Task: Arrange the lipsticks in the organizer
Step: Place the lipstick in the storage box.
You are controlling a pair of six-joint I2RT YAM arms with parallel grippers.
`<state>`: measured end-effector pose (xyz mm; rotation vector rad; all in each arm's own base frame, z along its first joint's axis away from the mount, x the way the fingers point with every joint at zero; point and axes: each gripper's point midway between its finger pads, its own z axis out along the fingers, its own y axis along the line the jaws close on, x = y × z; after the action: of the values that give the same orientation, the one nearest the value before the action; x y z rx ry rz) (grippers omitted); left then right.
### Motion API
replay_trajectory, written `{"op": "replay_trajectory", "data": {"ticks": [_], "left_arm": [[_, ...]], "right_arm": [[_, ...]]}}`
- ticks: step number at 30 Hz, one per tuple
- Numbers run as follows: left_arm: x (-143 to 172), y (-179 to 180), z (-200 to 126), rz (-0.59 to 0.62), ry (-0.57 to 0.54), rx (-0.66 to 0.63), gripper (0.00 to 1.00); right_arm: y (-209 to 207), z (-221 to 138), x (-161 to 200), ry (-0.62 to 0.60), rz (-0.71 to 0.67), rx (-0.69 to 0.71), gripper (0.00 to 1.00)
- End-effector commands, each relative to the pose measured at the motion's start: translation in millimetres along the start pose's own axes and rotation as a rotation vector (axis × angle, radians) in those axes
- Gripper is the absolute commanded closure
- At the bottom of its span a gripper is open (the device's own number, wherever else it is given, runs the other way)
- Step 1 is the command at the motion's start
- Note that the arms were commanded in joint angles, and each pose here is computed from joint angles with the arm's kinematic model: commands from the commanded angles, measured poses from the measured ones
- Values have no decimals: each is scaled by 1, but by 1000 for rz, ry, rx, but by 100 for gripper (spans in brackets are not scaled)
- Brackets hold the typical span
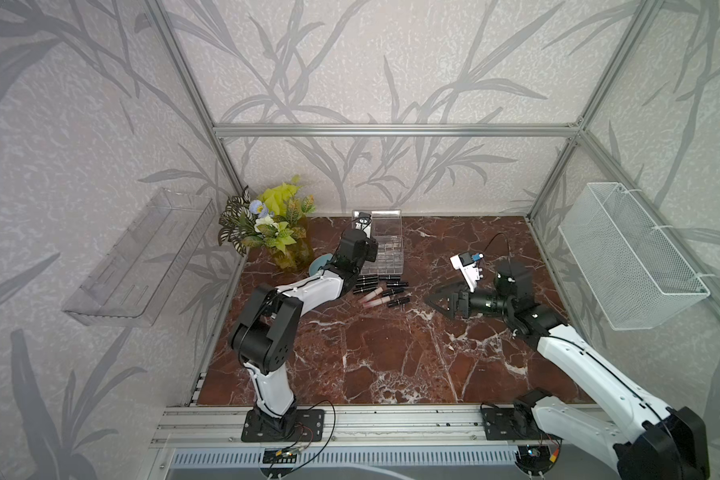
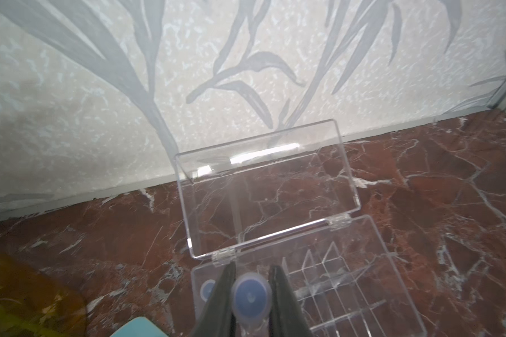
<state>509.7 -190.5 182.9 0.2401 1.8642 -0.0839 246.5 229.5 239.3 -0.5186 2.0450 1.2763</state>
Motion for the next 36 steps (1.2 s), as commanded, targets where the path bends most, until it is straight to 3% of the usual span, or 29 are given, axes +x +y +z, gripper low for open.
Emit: {"op": "replay_trajectory", "data": {"ticks": [1, 9, 19, 36], "left_arm": [[-28, -5, 8, -2, -95, 42, 100], [-12, -13, 27, -22, -84, 120, 100], [8, 2, 37, -38, -33, 100, 100], [27, -4, 52, -36, 14, 131, 100]], "right_arm": [[-1, 2, -4, -15, -3, -18, 6], [-3, 4, -2, -10, 4, -21, 7], [-2, 4, -1, -7, 6, -27, 9], [0, 5, 0, -3, 15, -50, 11]]}}
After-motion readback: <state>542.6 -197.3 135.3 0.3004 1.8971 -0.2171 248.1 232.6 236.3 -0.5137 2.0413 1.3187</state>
